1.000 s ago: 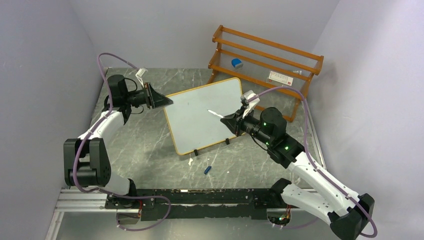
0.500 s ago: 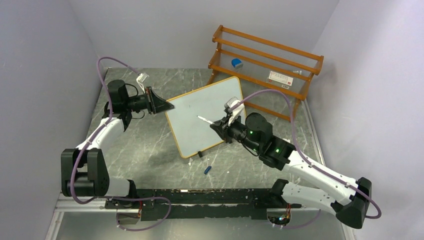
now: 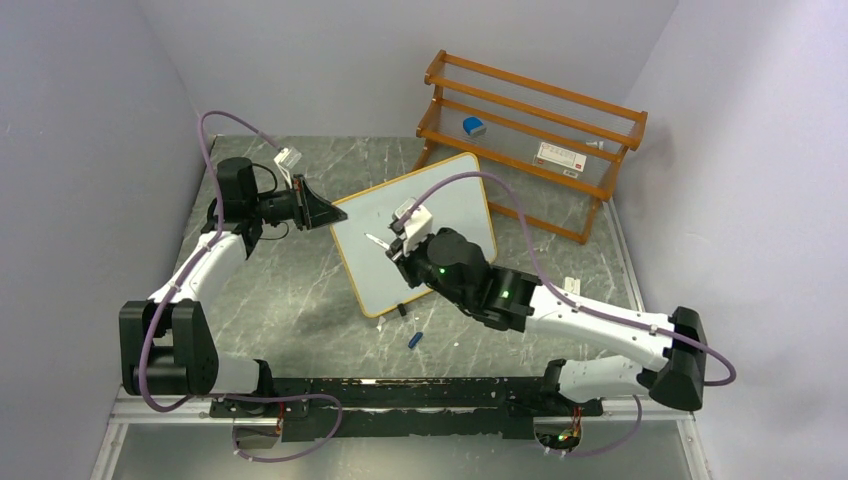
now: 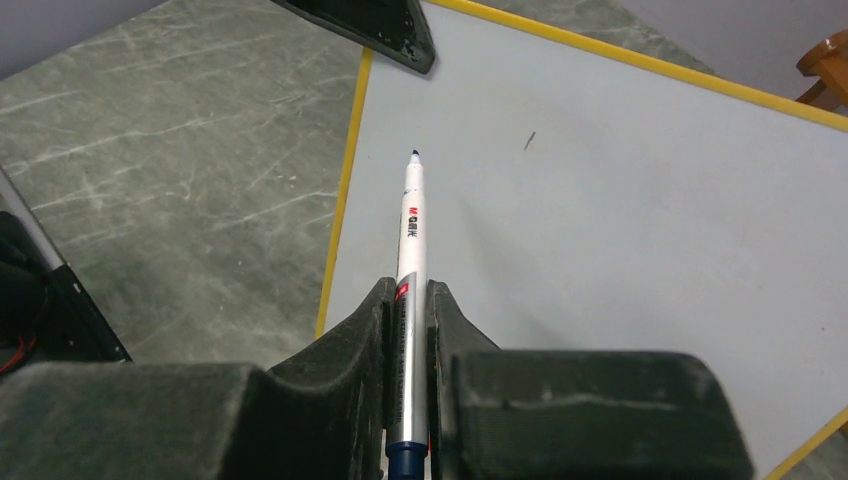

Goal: Write a sentence on the whiteboard

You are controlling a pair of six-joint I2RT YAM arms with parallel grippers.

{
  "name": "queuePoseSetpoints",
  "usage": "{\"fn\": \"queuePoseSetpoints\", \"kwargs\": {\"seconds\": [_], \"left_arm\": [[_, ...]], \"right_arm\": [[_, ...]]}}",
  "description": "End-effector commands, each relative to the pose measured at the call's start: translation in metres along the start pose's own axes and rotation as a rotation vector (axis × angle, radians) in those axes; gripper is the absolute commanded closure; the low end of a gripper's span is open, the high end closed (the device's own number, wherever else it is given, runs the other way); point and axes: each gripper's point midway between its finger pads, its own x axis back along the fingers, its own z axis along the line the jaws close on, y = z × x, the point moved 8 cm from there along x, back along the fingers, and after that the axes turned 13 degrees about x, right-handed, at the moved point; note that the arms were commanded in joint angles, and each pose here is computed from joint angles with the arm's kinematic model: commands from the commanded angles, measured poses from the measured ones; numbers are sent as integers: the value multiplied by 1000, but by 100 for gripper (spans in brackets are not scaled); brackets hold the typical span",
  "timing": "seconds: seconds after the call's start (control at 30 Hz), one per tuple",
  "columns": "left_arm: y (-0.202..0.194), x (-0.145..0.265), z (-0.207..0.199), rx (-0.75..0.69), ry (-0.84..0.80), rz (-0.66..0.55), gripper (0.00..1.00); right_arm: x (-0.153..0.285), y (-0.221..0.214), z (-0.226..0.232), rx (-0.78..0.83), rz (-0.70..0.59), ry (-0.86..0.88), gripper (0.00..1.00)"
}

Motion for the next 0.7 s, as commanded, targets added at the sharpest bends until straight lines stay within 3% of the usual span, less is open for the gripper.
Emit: {"fn": "queuePoseSetpoints", "kwargs": {"seconds": [0.0,0.4,0.67], "left_arm": [[-3,-2,-2,-4,20,22,95],[-1,-1,-4,-4,17,18,95],[0,-1,-6,-10,13,12,95]], "right_arm": [[-5,15,1,28,30,-69,100],[-28,22,13,64,208,-137,100],[-36,26,22,80,215,-172,100]]}}
